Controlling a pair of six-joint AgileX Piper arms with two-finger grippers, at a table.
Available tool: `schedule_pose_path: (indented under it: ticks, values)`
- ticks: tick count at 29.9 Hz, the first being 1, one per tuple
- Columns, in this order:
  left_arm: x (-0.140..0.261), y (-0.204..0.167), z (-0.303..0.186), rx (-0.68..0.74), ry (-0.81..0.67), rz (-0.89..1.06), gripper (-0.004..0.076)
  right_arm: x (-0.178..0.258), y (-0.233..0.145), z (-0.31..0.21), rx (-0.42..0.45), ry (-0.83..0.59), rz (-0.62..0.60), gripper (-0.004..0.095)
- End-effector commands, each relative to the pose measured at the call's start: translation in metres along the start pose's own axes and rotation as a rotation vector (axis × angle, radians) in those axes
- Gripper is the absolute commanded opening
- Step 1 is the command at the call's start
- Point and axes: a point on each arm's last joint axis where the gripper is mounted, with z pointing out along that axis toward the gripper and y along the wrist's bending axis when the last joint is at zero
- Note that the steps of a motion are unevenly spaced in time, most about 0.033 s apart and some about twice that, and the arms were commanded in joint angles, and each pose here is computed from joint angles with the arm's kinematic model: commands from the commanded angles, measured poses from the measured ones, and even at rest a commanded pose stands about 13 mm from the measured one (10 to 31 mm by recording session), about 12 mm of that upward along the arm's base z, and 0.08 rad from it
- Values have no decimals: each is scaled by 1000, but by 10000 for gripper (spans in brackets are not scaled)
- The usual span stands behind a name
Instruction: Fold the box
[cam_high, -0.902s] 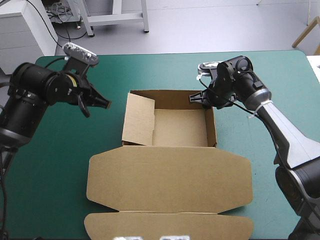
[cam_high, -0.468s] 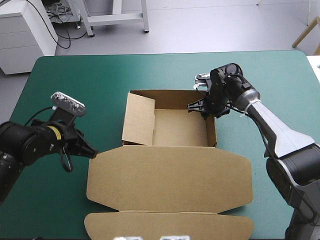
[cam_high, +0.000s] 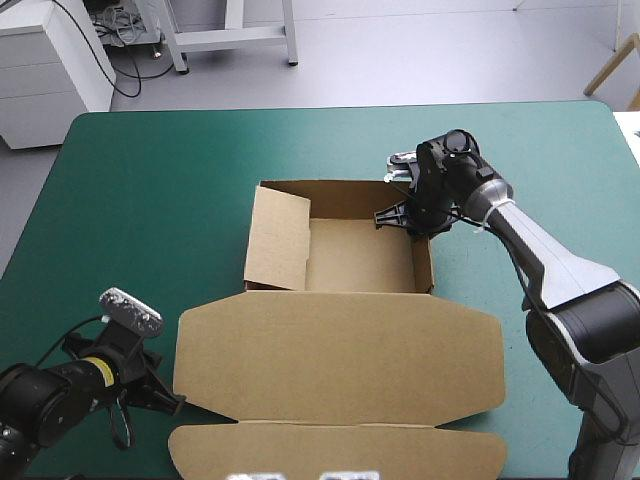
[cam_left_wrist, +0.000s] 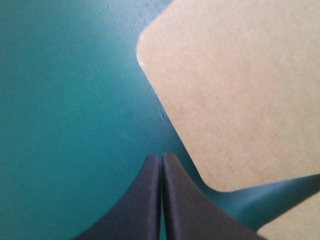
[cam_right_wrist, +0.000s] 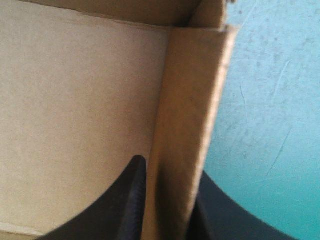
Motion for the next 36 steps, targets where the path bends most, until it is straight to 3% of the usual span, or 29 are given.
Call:
schedule_pose_path:
  ticks: [1,6,13,19,28,36]
  values:
    - [9,-2,2,7,-65,-10,-10,-3,-3,-21,-10,-68,-8,118]
    - [28,-5,5,8,-79,-2,-10,-3,-2,-16,-13,-46,-1,-14]
    - [32,-5,0,2,-118,-3,-10,-4,-5,-16,15,-59,3,-19]
    - [32,-5,0,2,-118,-3,-10,-13,-38,-33,33,-110,65,-19]
    - [32,-5,0,3,-115,-3,-10,-8,-152,-74,169,-210,223,-19]
    - [32,-5,0,3,-115,-3,-10,36,-273,-90,339,-179,440,-19]
